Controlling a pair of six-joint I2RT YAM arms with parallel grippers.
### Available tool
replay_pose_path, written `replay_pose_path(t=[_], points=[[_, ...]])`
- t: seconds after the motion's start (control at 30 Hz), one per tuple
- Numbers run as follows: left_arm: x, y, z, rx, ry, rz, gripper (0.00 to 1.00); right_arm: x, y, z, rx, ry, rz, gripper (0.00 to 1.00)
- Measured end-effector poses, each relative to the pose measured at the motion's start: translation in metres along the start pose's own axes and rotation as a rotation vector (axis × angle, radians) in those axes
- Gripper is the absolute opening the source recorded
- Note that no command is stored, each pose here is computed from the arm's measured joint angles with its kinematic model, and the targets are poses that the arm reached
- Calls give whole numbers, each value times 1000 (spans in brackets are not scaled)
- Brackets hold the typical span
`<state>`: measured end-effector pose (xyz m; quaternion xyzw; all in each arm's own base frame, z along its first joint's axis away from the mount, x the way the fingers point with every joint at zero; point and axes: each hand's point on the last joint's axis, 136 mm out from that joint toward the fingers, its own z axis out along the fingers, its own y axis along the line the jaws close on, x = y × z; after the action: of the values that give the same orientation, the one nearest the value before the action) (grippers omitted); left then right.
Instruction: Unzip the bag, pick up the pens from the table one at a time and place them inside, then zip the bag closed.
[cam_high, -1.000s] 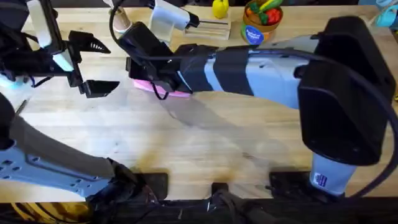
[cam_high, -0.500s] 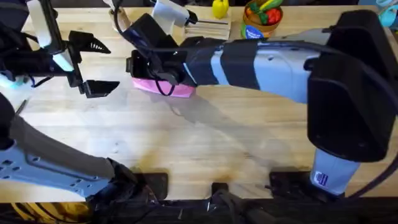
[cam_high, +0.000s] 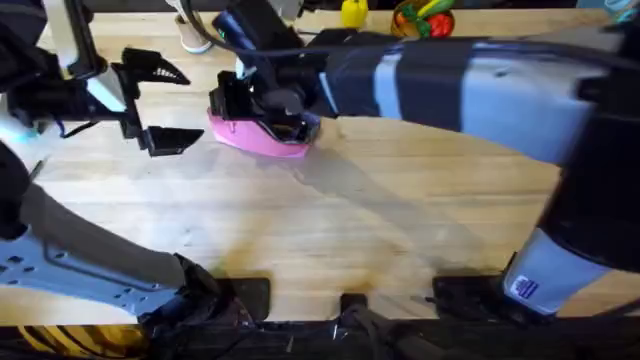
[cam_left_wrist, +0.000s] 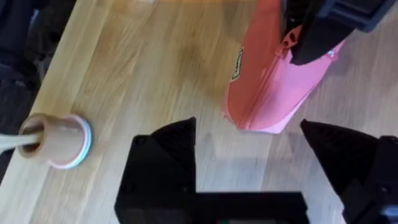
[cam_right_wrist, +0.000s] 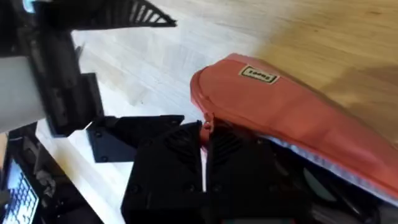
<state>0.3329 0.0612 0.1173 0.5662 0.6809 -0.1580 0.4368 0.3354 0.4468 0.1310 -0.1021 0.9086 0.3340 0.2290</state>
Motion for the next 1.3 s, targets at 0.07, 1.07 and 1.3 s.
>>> replay_pose_path(t=[0.07, 1.07, 1.3], points=[[-10, -3, 11, 35, -14, 21, 993, -1, 3, -16, 1, 11, -36, 33], [-67, -37, 65, 253, -102, 92, 994, -21, -19, -46, 46, 7, -115, 31], [-71, -40, 70, 270, -108, 103, 978, -19, -20, -46, 48, 15, -112, 31]])
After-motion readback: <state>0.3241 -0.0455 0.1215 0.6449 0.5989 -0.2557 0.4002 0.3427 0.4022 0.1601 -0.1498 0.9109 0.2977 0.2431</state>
